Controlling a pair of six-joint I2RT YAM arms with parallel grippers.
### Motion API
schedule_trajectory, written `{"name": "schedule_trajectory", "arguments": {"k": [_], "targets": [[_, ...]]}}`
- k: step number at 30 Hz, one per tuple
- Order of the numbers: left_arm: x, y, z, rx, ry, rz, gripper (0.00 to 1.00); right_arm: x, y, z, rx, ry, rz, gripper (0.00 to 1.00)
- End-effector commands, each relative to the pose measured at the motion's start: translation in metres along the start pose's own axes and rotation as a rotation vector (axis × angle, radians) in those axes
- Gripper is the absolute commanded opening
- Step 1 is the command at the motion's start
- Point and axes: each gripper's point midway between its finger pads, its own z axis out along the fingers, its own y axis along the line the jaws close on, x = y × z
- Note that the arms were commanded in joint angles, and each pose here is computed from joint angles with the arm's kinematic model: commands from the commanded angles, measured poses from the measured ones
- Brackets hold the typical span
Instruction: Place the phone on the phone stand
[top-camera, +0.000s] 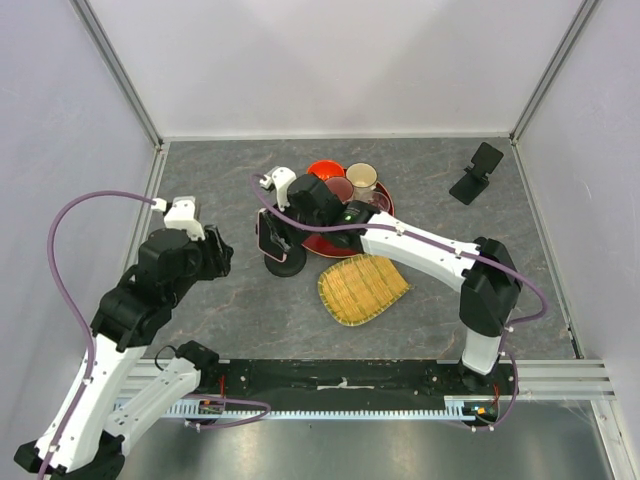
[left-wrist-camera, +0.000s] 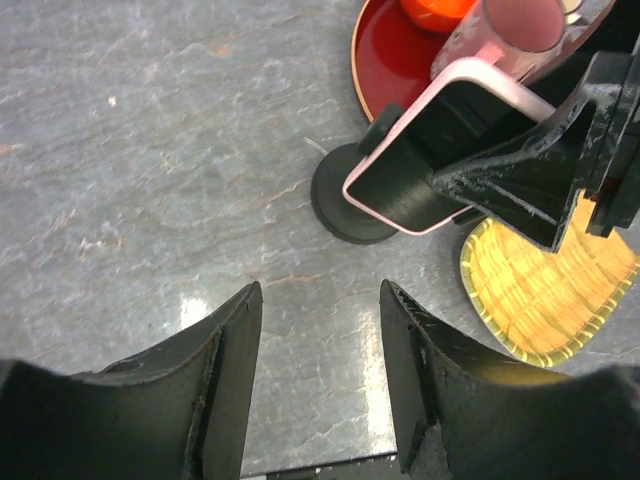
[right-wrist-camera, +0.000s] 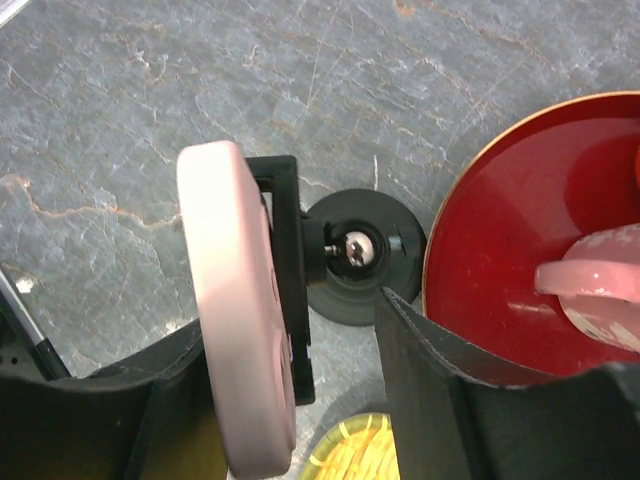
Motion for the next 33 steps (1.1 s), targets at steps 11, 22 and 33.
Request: {"name": "schedule_trajectory", "arguments": {"k": [11,22,33], "targets": [[-0.041,-0.084,0.03,0.384,-0.085,0.115,0.89,-0.043,-0.007,-0.091,-0.089,-0.155,-0.056,0.7],[-0.045,-0.089,0.052,0.237,-0.022,0.243,0.95,-0.184,-0.095,-0.215,0.182,-0.628,0.052,0.98],[-0.038,-0.102,0.071,0.075,0.006,0.396,0.97,-0.163,-0.151,-0.238,0.338,-0.67,0.046,0.98]]}}
